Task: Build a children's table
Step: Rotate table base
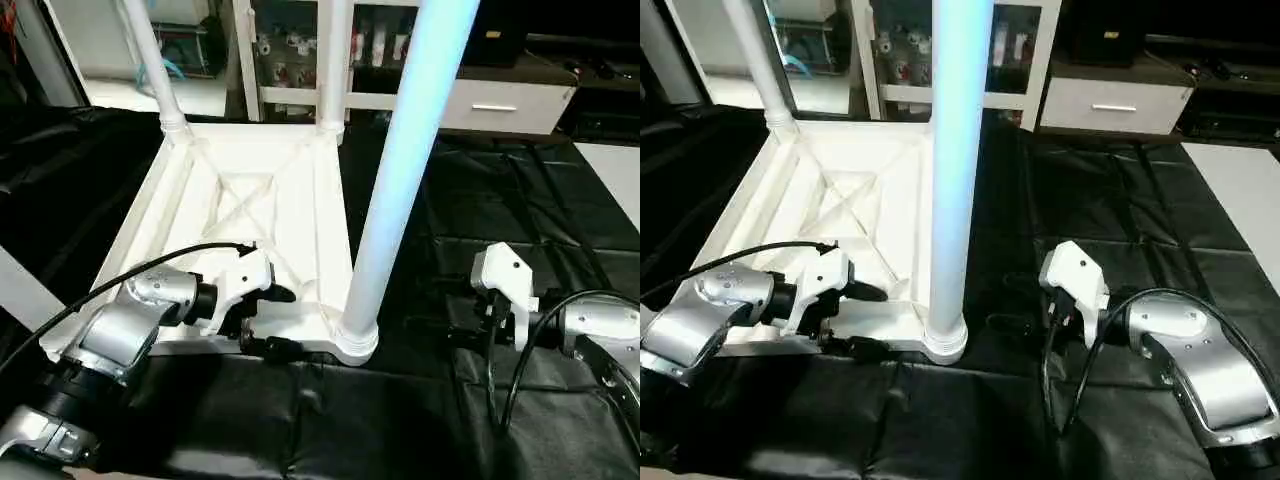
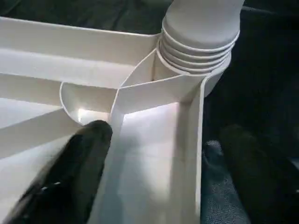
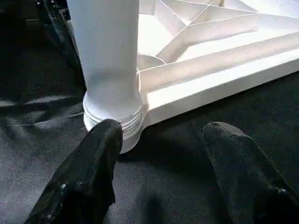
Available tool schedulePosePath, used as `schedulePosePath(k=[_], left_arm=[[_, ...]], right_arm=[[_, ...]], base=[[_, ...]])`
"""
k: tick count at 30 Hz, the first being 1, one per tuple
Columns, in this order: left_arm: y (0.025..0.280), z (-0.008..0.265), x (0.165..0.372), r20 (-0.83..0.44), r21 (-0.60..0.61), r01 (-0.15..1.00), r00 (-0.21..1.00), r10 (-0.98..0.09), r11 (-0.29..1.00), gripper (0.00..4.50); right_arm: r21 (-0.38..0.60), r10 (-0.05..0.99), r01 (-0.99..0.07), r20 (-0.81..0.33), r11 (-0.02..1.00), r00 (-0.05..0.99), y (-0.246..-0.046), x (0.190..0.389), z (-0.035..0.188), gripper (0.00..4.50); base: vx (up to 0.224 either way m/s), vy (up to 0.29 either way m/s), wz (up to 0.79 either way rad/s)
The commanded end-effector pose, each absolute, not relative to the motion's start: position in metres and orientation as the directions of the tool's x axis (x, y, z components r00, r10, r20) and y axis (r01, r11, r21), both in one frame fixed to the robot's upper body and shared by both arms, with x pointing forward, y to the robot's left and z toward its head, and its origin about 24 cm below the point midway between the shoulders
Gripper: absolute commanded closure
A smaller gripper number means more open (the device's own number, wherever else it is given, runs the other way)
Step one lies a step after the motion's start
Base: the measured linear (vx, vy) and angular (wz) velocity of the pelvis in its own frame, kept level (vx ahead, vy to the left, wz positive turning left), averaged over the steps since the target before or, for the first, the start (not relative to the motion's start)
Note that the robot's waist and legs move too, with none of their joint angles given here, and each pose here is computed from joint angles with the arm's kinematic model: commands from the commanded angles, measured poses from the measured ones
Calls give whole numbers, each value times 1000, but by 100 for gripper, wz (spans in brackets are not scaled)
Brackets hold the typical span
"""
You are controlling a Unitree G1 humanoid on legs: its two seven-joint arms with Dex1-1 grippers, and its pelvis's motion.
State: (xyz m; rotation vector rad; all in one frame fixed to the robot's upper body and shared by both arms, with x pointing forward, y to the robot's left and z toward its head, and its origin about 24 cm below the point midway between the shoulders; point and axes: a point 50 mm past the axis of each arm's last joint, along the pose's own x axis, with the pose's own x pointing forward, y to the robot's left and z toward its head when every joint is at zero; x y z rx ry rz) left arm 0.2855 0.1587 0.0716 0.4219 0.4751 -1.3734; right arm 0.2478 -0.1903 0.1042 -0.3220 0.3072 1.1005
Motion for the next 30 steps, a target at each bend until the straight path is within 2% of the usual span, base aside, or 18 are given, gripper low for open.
schedulePosePath(k=[1,9,11,12,17,18,21,23,27,29,30], left_arm=[[154,71,278,-568,-36,995,56,-821,93,71],[151,66,267,-569,-70,994,24,-822,78,126],[151,62,268,-585,-46,994,54,-809,99,138],[151,60,269,-593,-35,993,67,-803,109,165],[156,55,272,-625,5,990,113,-773,141,196],[157,54,272,-630,4,990,114,-769,143,214],[158,54,273,-633,2,989,117,-765,149,217],[159,54,273,-634,3,989,118,-764,151,251],[160,53,275,-642,2,989,115,-758,148,264],[160,53,276,-642,4,989,114,-758,145,298],[159,53,277,-641,7,990,114,-759,143,300]], right_arm=[[-114,823,-912,-398,395,406,-189,246,110,141],[-110,822,-915,-405,389,399,-189,246,109,141],[-111,824,-915,-405,387,398,-188,248,109,141],[-112,825,-916,-404,384,395,-187,248,109,141],[-103,834,-926,-406,364,373,-184,246,108,141],[-102,835,-926,-407,362,371,-184,246,108,141],[-102,835,-927,-407,361,370,-183,246,108,141],[-101,836,-928,-406,360,369,-183,246,108,141],[-98,839,-931,-409,351,360,-182,245,107,141],[-99,839,-931,-408,351,359,-182,245,107,141],[-100,840,-931,-407,350,359,-182,246,108,141]], base=[[0,0,0],[0,0,0],[0,0,0],[0,0,0],[0,0,0],[0,0,0],[0,0,0],[0,0,0],[0,0,0],[0,0,0],[0,0,0]])
